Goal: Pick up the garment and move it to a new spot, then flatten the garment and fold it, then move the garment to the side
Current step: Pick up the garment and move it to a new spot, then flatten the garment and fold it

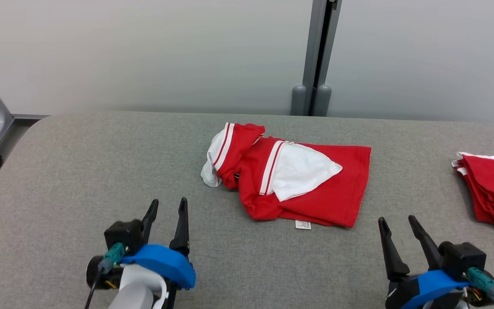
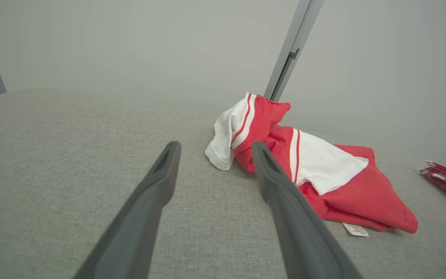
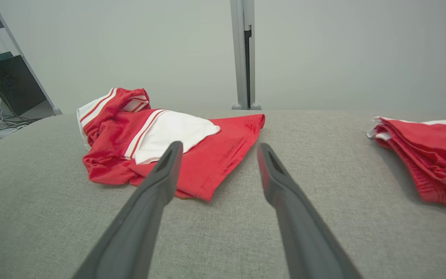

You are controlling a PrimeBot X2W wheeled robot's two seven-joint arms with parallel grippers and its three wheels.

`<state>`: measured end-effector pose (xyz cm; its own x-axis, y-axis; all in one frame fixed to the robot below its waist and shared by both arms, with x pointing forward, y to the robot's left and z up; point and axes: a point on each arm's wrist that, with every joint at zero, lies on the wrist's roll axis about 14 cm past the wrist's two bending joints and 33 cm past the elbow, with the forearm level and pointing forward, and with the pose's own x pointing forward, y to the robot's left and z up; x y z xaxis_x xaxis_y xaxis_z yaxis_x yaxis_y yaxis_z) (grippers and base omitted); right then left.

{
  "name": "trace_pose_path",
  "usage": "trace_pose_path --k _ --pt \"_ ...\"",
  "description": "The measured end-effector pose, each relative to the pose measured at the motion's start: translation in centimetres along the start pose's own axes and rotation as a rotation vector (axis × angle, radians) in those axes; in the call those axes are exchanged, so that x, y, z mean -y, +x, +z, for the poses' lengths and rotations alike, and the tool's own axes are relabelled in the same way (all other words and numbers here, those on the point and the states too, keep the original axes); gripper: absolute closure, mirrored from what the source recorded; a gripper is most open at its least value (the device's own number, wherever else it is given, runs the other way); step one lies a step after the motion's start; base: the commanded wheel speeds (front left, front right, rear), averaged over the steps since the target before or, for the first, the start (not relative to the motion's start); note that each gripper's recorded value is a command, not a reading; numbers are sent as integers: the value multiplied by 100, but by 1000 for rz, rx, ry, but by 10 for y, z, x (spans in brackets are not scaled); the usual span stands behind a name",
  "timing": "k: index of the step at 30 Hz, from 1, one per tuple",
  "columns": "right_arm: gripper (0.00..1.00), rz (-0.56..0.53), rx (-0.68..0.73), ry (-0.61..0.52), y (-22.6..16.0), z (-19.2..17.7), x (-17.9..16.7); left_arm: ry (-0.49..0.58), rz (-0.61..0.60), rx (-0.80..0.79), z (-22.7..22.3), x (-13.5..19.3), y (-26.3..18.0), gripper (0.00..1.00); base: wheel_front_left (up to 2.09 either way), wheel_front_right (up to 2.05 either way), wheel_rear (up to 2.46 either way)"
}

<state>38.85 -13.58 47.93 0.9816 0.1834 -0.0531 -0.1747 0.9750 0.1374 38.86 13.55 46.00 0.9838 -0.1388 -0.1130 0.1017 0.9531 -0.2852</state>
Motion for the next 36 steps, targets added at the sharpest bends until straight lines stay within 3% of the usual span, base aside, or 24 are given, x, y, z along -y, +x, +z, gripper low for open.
trace_pose_path --k 10,36 --pt "0 -13 -4 9 -9 -8 3 41 44 1 -12 -5 -23 0 0 0 0" --pt "0 -21 -22 -10 -4 -13 7 60 65 12 -7 -14 -24 0 0 0 0"
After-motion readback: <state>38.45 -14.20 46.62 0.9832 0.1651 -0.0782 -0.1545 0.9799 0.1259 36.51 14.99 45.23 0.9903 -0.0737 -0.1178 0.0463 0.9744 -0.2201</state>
